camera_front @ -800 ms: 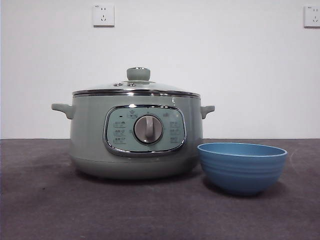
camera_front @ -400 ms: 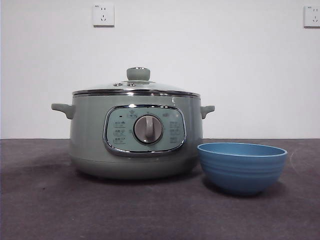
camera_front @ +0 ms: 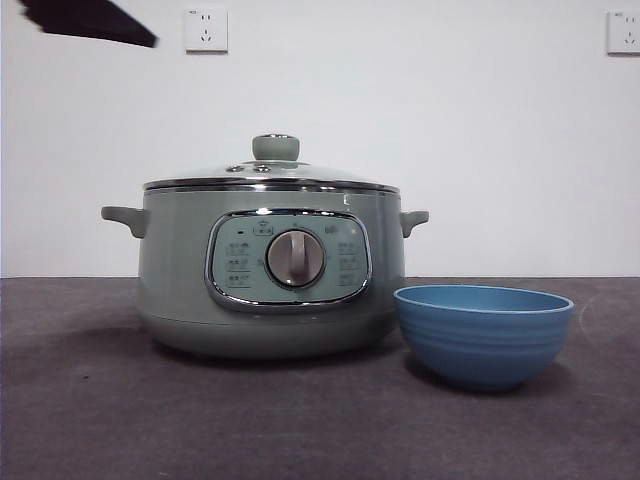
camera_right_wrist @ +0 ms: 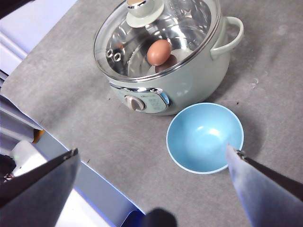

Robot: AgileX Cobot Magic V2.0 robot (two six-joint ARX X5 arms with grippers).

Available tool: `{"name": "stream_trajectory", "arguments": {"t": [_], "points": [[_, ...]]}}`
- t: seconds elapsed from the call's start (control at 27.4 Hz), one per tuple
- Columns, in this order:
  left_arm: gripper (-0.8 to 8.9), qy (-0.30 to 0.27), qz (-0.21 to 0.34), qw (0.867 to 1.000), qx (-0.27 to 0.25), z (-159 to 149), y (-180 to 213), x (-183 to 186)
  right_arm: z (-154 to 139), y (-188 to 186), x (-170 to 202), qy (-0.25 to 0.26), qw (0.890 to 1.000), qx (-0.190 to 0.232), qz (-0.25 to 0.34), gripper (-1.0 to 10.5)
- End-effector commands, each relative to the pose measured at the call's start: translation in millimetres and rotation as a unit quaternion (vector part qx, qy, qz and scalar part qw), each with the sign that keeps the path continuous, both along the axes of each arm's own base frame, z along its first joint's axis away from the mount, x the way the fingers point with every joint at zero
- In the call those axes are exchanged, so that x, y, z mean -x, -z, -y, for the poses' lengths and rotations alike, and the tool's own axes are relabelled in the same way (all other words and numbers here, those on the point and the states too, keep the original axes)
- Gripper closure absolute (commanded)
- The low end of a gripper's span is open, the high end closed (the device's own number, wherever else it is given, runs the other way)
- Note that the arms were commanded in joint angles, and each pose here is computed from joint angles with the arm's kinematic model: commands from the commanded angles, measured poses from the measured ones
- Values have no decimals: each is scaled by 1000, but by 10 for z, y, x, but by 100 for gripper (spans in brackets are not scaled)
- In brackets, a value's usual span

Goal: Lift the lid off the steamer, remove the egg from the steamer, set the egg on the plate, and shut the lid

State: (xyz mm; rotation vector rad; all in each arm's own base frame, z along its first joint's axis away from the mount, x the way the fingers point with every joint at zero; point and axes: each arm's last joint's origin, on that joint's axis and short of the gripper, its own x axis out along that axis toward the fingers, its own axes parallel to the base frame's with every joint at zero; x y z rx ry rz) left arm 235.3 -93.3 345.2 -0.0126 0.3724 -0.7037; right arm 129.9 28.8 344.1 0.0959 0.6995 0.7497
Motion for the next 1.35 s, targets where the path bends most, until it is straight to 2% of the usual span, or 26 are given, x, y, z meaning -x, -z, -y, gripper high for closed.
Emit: {"name": "stream_trajectory", "arguments": {"t": [0.04, 0.44, 1.17, 1.28, 1.35], "points": [[279, 4, 15, 999, -30, 164, -22, -205, -4, -7, -16, 0, 1000, -1, 0, 406], [279, 25, -2, 998, -61, 626, 216, -815, -4, -5, -21, 1, 1000, -1, -1, 406], [287, 20, -77, 989, -128, 831, 747, -983, -4, -9, -24, 1, 1000, -1, 2, 407], [466, 24, -76, 989, -128, 859, 749, -973, -4, -8, -25, 1, 1000, -1, 2, 407], [654, 24, -80, 988, -128, 857, 753, -970, -3, -8, -25, 2, 1000, 0, 2, 409]]}}
